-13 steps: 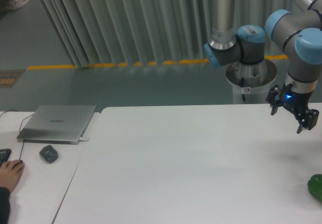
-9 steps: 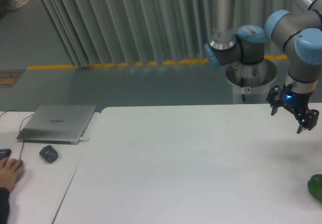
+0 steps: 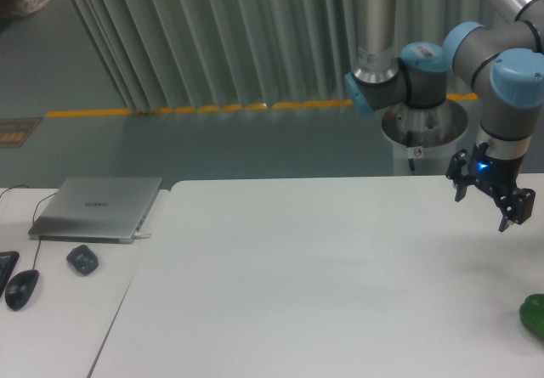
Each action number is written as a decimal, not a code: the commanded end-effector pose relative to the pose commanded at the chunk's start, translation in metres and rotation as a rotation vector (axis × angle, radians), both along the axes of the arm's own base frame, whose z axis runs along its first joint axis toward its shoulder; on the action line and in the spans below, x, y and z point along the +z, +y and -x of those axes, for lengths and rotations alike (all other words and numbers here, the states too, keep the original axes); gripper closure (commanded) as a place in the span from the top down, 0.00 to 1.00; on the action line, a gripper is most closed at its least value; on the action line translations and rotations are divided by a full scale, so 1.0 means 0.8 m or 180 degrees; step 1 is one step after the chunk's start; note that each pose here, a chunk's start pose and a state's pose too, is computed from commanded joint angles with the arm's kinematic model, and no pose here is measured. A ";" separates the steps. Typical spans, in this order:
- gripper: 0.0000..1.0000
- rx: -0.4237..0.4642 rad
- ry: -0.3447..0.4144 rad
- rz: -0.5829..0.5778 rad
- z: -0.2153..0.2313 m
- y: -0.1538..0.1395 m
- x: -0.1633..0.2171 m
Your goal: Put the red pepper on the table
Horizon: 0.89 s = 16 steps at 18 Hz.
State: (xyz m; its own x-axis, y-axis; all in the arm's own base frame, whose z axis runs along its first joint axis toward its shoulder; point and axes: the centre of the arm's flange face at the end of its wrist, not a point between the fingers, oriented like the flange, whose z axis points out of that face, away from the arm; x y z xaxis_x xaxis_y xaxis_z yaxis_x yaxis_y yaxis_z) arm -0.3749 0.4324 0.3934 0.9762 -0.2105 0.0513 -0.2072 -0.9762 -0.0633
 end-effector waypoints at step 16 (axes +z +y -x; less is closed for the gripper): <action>1.00 0.0390 0.0743 -0.0477 0.126 -0.026 0.057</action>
